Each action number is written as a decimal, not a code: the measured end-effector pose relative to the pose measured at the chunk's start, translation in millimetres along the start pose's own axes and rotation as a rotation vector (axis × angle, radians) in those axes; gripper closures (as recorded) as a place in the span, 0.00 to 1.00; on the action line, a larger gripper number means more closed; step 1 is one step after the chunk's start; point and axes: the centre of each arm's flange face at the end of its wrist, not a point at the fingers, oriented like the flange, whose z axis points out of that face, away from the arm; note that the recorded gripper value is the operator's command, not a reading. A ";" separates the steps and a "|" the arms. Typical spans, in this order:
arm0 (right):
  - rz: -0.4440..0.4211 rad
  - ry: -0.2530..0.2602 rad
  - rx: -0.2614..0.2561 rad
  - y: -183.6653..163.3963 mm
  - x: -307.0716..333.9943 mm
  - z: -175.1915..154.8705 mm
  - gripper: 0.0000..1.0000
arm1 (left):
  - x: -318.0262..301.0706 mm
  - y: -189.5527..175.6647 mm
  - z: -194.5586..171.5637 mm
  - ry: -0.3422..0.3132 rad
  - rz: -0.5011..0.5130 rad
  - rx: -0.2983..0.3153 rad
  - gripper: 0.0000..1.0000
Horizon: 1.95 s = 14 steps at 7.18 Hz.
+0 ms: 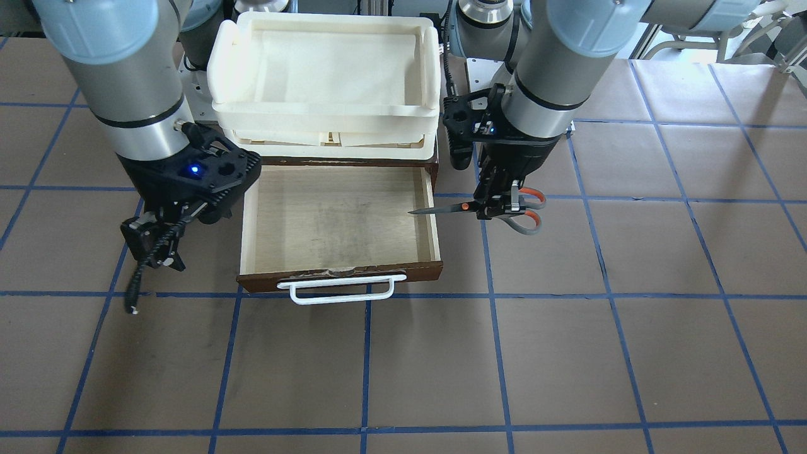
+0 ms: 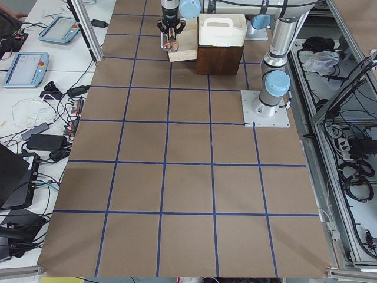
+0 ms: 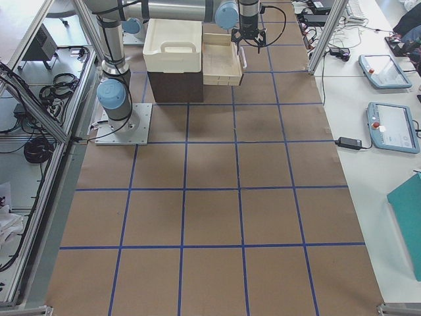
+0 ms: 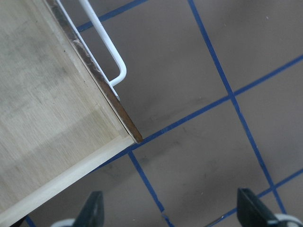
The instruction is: Place scissors in drawer with both arms
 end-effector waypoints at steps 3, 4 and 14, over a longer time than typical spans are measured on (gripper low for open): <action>0.538 -0.024 -0.031 27.7 -2.2 -18.6 0.00 | 22.8 -100.0 52.8 -0.010 -0.086 0.001 0.88; 0.691 -0.046 -0.050 31.8 -6.9 -20.9 0.00 | 29.1 -124.4 70.1 -0.015 -0.117 0.005 0.88; 1.105 -0.110 -0.023 58.3 -64.2 -72.9 0.00 | 60.1 -176.8 155.8 0.071 -0.094 -0.049 0.26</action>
